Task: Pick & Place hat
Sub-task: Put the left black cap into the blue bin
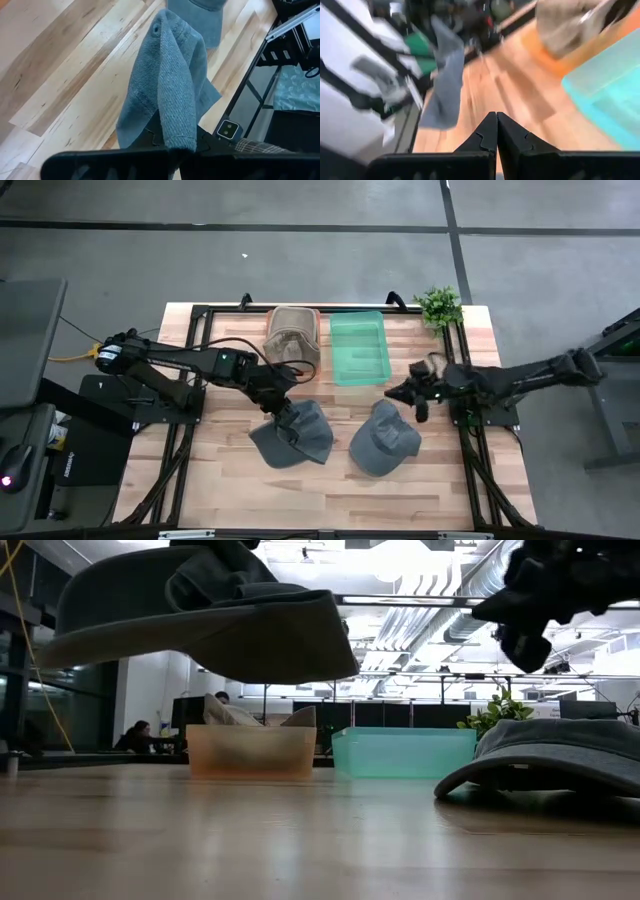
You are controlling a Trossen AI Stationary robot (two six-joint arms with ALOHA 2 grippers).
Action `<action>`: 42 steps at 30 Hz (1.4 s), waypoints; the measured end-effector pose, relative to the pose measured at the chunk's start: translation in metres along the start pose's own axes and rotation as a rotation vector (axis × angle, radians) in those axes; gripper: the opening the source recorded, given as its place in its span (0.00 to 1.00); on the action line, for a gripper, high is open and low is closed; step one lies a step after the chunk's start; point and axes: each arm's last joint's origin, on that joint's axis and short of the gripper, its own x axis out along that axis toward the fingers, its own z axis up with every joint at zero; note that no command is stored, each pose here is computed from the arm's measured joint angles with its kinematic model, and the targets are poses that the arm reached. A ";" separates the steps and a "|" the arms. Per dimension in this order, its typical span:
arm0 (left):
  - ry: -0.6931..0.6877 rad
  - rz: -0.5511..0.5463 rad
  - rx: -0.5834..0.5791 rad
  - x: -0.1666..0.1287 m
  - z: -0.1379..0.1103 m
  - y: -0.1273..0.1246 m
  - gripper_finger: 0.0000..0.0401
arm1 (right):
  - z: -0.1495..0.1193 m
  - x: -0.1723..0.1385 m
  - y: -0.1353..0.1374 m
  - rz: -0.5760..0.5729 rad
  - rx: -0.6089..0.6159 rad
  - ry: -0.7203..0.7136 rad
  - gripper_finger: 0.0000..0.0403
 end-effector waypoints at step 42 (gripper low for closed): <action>0.007 0.045 0.046 0.000 -0.002 0.003 0.00 | 0.031 0.176 0.037 0.097 -0.145 0.249 0.81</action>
